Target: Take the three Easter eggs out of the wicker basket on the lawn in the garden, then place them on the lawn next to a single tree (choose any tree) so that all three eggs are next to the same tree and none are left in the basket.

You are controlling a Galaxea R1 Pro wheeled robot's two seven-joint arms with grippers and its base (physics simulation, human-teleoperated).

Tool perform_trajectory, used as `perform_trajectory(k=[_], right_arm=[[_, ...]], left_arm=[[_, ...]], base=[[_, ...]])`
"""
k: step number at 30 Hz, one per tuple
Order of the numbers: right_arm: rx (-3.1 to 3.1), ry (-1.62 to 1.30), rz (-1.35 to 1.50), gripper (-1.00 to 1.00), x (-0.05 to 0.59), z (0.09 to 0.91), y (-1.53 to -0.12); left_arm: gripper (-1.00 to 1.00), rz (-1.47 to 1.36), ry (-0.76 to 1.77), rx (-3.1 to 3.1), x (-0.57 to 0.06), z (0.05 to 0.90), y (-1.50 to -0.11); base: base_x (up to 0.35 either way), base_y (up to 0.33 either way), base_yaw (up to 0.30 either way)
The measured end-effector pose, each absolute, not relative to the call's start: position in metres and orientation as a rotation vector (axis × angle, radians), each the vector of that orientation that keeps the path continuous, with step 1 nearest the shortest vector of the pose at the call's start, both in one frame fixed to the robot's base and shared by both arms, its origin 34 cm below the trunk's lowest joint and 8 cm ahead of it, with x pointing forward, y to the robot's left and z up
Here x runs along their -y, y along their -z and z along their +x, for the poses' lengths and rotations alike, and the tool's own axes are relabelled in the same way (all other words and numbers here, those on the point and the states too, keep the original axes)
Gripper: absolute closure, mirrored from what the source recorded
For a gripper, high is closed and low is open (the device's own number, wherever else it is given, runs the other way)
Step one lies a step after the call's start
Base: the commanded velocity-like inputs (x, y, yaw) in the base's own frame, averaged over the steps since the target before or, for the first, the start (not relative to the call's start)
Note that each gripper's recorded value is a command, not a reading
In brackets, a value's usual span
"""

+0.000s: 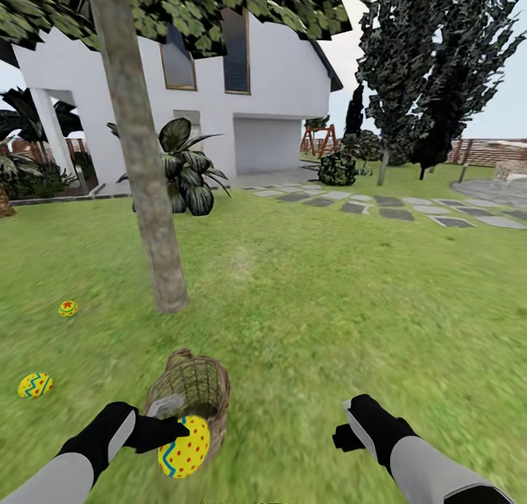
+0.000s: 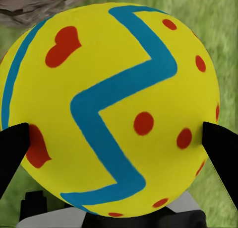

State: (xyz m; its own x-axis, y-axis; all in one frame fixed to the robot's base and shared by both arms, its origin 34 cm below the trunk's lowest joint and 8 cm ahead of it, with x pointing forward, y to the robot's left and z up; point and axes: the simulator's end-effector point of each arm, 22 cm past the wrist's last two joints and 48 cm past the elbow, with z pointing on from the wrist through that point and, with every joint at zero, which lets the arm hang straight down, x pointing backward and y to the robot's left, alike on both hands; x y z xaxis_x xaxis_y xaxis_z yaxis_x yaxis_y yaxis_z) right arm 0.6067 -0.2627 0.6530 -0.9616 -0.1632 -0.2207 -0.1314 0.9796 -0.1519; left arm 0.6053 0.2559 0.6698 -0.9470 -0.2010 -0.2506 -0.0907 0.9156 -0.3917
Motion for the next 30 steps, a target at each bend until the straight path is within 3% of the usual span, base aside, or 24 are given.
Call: perform_trajectory(k=[21,30], right_arm=[[-2.895,0.198,-0.218,-1.0,0.263,0.604,-0.683],[-2.9,0.189,-0.217,-1.0,0.262,0.602,-0.693]], left_arm=[[1.0,-0.213,0.562,-2.791,-0.25,0.603,-0.7],[1.0,-0.222,0.574,-2.8,-0.248,0.598,-0.708]], base=[[-0.03,-0.308,0.286],[0.001,-0.191,0.036]])
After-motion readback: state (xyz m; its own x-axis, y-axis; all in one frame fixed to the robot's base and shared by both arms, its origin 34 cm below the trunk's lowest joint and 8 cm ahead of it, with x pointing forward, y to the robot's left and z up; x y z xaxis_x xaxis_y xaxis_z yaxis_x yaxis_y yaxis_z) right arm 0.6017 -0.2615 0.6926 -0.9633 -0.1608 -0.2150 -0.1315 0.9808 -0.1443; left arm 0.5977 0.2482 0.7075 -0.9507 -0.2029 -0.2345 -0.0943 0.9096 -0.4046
